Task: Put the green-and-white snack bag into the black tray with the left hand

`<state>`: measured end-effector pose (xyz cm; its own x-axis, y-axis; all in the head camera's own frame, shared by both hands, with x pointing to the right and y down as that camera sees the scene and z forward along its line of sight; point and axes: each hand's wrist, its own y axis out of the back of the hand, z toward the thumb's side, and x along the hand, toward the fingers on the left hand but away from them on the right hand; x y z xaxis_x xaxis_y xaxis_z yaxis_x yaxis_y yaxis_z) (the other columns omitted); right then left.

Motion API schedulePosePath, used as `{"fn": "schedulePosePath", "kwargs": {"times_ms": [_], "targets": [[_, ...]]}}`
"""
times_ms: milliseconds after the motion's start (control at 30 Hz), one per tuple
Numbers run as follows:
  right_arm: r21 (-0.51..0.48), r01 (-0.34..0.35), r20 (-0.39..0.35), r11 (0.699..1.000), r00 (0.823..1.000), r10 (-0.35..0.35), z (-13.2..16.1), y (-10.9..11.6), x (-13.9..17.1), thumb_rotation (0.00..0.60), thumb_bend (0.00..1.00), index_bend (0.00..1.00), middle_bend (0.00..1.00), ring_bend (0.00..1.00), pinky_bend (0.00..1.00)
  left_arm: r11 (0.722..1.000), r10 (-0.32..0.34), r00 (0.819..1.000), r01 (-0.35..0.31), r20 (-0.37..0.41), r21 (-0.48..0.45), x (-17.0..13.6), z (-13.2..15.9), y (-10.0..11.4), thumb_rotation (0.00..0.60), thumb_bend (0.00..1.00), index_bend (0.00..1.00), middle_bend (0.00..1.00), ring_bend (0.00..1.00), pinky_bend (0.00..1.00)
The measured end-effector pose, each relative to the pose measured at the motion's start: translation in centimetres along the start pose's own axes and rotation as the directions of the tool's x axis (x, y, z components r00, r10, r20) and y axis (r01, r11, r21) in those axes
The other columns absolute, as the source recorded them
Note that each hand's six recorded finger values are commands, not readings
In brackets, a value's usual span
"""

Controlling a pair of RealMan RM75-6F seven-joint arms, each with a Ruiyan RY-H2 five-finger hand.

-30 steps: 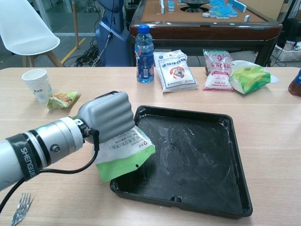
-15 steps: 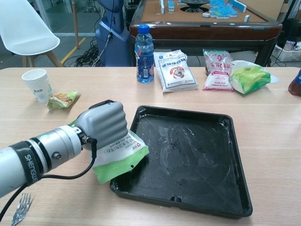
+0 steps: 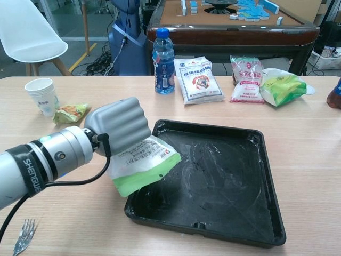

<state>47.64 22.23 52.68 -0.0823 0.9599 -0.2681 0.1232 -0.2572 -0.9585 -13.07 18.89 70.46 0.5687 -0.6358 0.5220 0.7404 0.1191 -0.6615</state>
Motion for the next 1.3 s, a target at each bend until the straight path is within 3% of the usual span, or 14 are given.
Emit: {"fn": "schedulePosePath", "kwargs": {"times_ms": [200,333,433,567,867,1067,1300], "targets": [[0.0,-0.005,-0.003,1.0,1.0,0.005,0.1,-0.2,-0.2,0.6,0.01,0.31,0.36,0.19,0.24,0.974,-0.015,0.999,0.008,-0.031,-0.227,0.0,-1.3,-0.8,0.6,0.43,0.63,0.75,0.71,0.78],[0.001,-0.006,-0.003,1.0,1.0,0.006,0.2,-0.2,-0.3,0.6,0.01,0.31,0.36,0.19,0.24,0.914,-0.033,0.997,0.004,-0.065,-0.405,0.0,-2.4,-1.5,0.6,0.43,0.63,0.74,0.71,0.78],[0.002,-0.009,-0.005,1.0,1.0,0.009,0.3,-0.3,-0.4,0.6,0.01,0.31,0.36,0.19,0.24,0.838,-0.054,0.994,-0.004,-0.09,-0.545,0.0,-3.3,-2.1,0.6,0.43,0.63,0.73,0.7,0.78],[0.002,-0.01,-0.004,1.0,1.0,0.01,0.4,-0.3,-0.4,0.6,0.01,0.31,0.36,0.19,0.24,0.712,-0.079,0.99,-0.029,-0.121,-0.702,-0.1,-4.3,-3.2,0.6,0.43,0.63,0.73,0.7,0.78],[0.004,-0.013,0.002,1.0,1.0,0.013,0.3,-0.4,-0.4,0.6,0.01,0.31,0.36,0.19,0.24,0.457,-0.148,0.98,-0.048,-0.13,-0.888,-0.3,-4.4,-6.9,0.6,0.43,0.62,0.72,0.68,0.78],[0.004,-0.015,0.005,1.0,1.0,0.015,0.3,-0.5,-0.5,0.6,0.01,0.31,0.36,0.19,0.24,0.344,-0.203,0.974,-0.026,-0.101,-0.939,0.1,-3.3,-9.4,0.6,0.43,0.62,0.7,0.68,0.78],[0.007,-0.016,0.014,1.0,1.0,0.016,0.0,-0.4,-0.4,0.6,0.01,0.31,0.36,0.19,0.24,0.249,-0.216,0.974,-0.012,-0.067,-0.968,0.6,-1.8,-9.7,0.6,0.38,0.56,0.68,0.67,0.77]]}}
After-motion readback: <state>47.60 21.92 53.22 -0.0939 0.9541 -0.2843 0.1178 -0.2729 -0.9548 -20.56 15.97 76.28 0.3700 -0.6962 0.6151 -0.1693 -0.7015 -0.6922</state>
